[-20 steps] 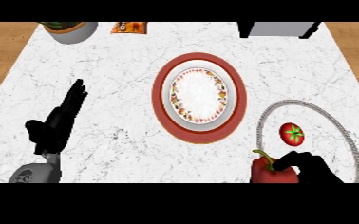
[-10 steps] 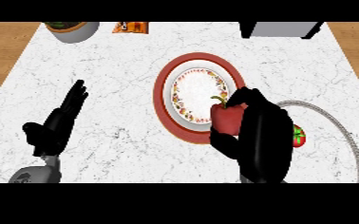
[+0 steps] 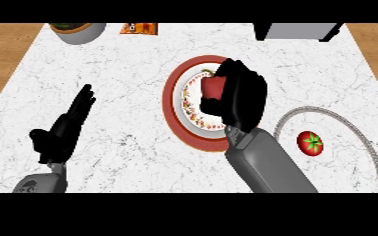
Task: Pick the bell pepper from the placemat and place it in the plate
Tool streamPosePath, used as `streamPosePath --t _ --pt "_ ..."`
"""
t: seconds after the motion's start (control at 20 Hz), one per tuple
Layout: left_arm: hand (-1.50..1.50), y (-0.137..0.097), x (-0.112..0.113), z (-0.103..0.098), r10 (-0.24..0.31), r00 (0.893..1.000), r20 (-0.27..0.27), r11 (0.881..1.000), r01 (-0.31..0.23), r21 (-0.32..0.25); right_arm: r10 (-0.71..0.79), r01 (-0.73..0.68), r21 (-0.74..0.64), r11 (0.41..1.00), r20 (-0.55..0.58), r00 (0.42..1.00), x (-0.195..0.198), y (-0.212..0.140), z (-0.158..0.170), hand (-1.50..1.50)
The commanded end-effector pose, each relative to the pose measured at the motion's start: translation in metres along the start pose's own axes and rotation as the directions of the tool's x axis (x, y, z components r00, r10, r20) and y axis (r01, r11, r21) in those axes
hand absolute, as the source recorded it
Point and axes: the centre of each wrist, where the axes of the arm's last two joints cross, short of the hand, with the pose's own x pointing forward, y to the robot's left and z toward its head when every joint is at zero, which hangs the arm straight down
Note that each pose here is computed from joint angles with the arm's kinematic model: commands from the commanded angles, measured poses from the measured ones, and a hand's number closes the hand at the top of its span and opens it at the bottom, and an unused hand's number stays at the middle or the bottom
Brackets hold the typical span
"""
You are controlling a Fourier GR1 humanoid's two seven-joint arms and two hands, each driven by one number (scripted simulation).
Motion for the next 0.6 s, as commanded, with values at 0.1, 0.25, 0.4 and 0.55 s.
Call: streamPosePath --t 0.1,0.25,0.4,0.55 --pt "0.00 -0.005 0.002 0.002 0.005 1.000 0.018 1.000 -0.005 -0.013 -0.140 0.124 -0.092 0.988 -0.196 0.970 -0.013 0.029 -0.028 -1.50" --pt "0.00 -0.012 0.011 -0.015 -0.009 1.000 -0.008 1.000 0.009 0.004 -0.135 0.127 -0.051 0.991 -0.219 0.966 -0.006 0.045 -0.018 -1.50" --pt "0.00 -0.002 0.003 -0.003 0.000 1.000 0.001 1.000 0.000 0.008 -0.200 0.190 -0.066 0.980 -0.271 0.942 -0.002 0.043 -0.038 -1.50" --pt "0.00 -0.006 -0.006 -0.002 -0.005 1.000 -0.010 1.000 0.005 0.013 -0.330 0.300 -0.156 0.941 -0.236 0.914 -0.014 0.045 -0.032 -1.50"
